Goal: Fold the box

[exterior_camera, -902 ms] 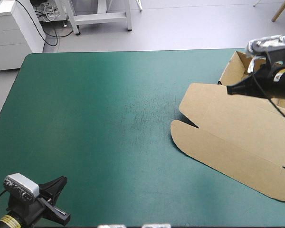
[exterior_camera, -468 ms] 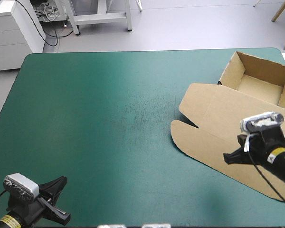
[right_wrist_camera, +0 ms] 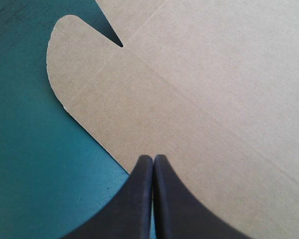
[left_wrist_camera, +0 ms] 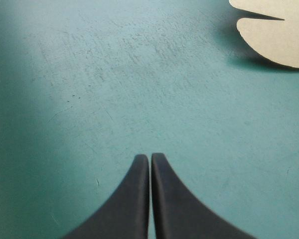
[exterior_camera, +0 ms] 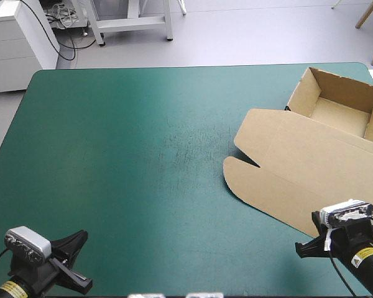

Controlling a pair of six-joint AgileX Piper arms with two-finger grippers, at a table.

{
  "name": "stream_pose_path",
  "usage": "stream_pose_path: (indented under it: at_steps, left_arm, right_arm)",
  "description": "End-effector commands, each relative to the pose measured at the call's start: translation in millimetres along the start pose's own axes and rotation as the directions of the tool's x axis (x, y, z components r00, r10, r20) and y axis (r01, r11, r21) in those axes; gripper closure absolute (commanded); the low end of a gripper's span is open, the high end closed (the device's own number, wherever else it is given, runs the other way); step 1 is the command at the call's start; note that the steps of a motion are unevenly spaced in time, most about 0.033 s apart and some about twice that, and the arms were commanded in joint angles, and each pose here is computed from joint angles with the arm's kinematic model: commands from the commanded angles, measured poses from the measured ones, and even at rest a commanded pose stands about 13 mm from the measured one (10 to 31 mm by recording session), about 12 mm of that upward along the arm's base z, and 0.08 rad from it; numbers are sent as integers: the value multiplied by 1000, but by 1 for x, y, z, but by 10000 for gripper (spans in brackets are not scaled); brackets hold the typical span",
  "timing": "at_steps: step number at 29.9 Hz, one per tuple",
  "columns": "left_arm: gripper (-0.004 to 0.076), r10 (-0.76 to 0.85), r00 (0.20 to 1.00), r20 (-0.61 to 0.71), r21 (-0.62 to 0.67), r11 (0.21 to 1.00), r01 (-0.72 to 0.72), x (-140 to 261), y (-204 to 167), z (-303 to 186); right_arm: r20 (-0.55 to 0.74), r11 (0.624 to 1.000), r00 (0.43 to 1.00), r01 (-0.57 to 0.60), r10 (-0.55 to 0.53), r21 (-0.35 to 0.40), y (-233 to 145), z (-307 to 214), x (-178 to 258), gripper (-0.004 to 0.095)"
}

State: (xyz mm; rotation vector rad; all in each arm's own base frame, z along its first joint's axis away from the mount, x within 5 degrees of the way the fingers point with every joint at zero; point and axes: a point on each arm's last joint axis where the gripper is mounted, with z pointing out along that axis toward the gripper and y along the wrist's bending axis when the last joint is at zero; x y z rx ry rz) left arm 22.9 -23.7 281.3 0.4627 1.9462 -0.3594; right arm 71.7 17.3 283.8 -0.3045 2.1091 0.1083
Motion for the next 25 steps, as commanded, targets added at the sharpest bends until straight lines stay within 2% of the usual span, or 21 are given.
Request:
stream_pose_path:
  at_steps: [1,25]
  left_arm:
    - [731,-20,996,86,0,1000,20,-13,0,-3]
    - [731,-26,996,87,8,1000,26,-13,-1,-3]
  right_arm:
    - [91,1000,996,-6,6,6,-1,-3,-9,924]
    - [81,1000,996,-30,30,6,0,7,1,924]
